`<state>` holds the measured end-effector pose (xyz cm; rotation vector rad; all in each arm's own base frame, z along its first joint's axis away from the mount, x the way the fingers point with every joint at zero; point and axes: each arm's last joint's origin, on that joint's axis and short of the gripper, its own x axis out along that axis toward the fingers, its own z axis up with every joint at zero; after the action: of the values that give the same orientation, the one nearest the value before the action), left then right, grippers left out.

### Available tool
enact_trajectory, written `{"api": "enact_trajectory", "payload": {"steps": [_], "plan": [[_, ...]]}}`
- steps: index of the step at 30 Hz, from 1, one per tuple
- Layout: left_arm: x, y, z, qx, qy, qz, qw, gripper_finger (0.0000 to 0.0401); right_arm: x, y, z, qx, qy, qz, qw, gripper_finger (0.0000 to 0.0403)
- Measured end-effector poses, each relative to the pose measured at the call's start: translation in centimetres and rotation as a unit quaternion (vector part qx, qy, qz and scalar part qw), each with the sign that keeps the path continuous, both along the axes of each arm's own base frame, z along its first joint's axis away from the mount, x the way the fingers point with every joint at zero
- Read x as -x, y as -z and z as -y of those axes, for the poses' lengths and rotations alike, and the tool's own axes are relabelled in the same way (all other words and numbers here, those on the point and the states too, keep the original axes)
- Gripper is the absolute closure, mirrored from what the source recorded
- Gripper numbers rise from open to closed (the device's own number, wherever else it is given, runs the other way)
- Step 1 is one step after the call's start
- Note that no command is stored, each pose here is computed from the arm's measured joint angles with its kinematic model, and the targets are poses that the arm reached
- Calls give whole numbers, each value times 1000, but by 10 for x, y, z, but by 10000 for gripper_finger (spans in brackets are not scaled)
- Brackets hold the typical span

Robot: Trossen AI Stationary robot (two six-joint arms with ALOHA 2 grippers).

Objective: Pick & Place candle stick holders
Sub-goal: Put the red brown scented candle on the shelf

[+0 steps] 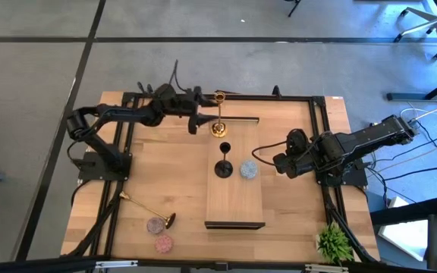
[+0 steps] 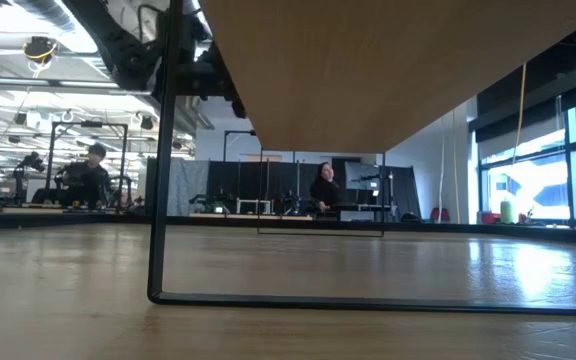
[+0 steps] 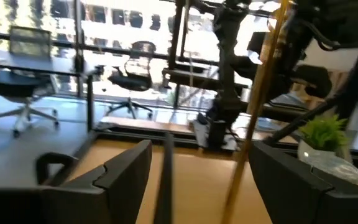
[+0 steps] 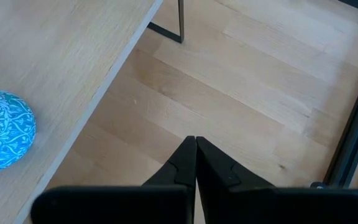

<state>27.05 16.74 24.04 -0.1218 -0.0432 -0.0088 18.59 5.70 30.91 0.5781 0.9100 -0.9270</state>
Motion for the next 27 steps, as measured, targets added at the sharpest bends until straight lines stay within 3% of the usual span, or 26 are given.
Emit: {"api": "enact_trajectory", "payload": {"steps": [5, 14, 19, 27], "plan": [[26, -5, -15, 56, -45, -60, 996, 134, 0, 0, 0, 0, 0, 0, 1000, 393], [62, 1, -10, 162, -77, -189, 965, 134, 0, 0, 0, 0, 0, 0, 1000, 393], [67, 7, 5, 189, -53, -252, 948, 134, 0, 0, 0, -3, -13, -9, 1000, 393], [62, 16, 35, 273, 47, -313, 908, 134, 0, 1, -1, -15, -31, -22, 999, 393]]}}
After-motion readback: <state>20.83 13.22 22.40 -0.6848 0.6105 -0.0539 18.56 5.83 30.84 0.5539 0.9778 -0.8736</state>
